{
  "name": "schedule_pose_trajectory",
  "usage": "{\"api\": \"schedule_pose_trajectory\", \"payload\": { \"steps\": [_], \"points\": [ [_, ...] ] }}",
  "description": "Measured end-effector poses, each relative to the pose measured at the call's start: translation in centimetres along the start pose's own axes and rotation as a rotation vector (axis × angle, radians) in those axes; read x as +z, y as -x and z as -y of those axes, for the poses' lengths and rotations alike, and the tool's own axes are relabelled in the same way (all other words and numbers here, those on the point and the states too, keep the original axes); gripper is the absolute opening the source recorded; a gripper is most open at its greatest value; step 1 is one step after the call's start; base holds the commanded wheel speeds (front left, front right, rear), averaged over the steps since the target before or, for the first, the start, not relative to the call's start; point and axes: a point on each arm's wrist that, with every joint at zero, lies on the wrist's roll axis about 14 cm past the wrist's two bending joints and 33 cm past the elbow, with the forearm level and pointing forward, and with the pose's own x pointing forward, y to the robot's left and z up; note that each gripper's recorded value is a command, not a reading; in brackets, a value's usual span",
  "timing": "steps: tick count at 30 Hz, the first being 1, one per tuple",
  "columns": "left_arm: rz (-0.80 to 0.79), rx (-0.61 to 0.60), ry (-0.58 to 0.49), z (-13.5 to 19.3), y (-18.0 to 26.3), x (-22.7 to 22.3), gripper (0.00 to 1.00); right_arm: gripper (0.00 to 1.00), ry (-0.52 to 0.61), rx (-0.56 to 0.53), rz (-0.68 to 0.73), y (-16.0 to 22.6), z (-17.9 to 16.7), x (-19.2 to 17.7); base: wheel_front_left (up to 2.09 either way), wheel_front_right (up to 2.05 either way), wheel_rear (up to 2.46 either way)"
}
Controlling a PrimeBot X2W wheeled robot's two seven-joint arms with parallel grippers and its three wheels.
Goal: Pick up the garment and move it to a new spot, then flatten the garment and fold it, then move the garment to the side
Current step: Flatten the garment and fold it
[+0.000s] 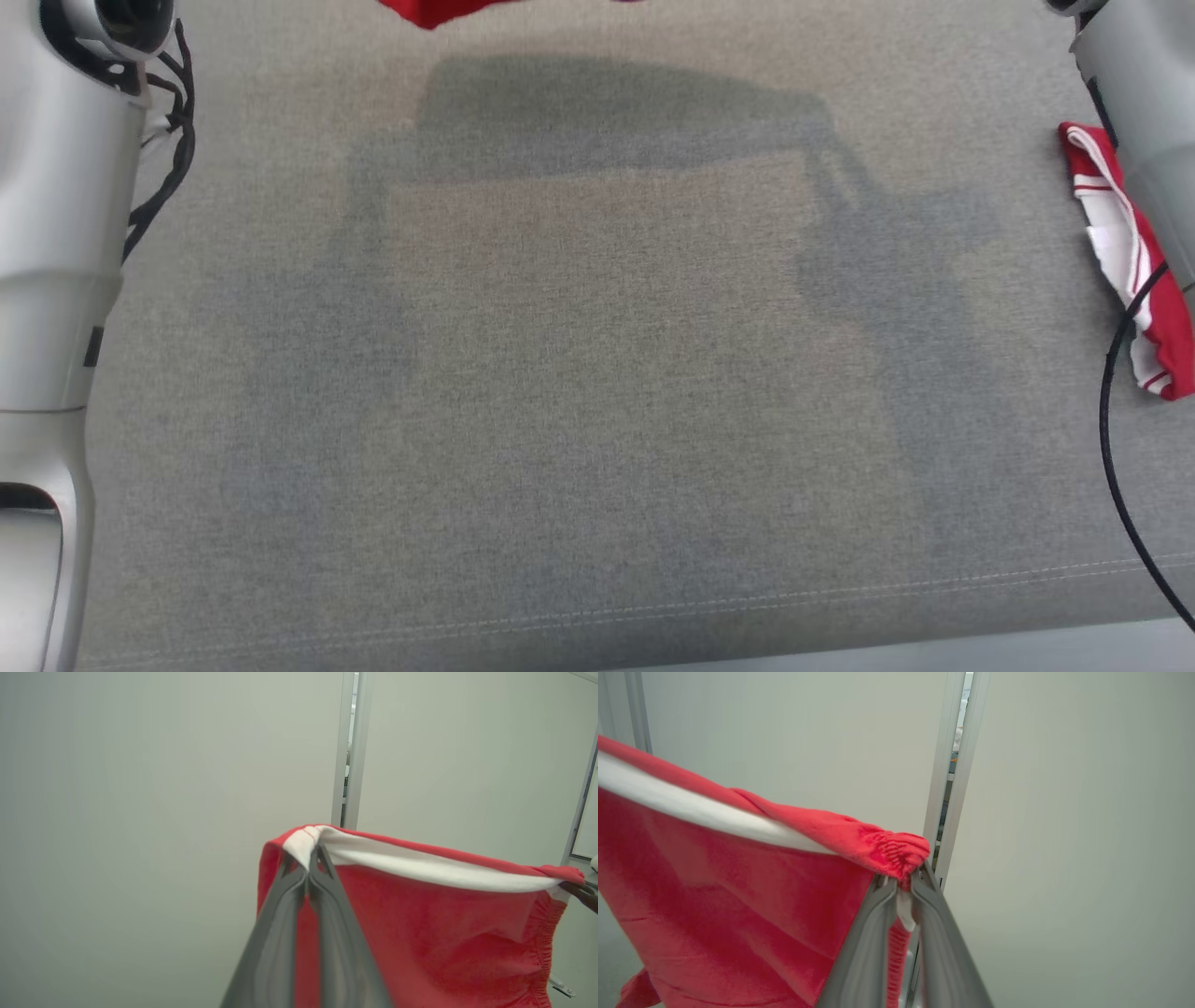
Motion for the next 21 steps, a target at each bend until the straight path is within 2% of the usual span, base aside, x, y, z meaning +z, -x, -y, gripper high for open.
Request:
{"api": "schedule_pose_trajectory", "payload": {
  "steps": [5,10,14,18,21],
  "points": [
    [-0.127,0.021,0.035,-2.4,1.0,-8.1,0.00,0.00,-0.051,0.032,-0.142,-0.2,-2.2,-9.0,0.00,0.00,0.00],
    [-0.247,0.054,0.130,-3.6,4.8,-15.3,0.00,0.00,-0.099,0.128,-0.323,2.8,-6.6,-18.1,0.00,0.00,0.00],
    [-0.316,0.071,0.184,-3.9,8.8,-18.4,0.00,0.00,-0.178,0.193,-0.392,5.4,-9.8,-21.1,0.00,0.00,0.00],
    [-0.374,0.091,0.227,-4.0,13.4,-19.7,0.00,0.00,-0.297,0.188,-0.512,9.1,-10.7,-23.3,0.00,0.00,0.00],
    [-0.460,0.121,0.244,-3.8,17.8,-21.0,0.00,0.00,-0.343,0.213,-0.609,12.2,-11.4,-24.0,0.00,0.00,0.00]
  ]
}}
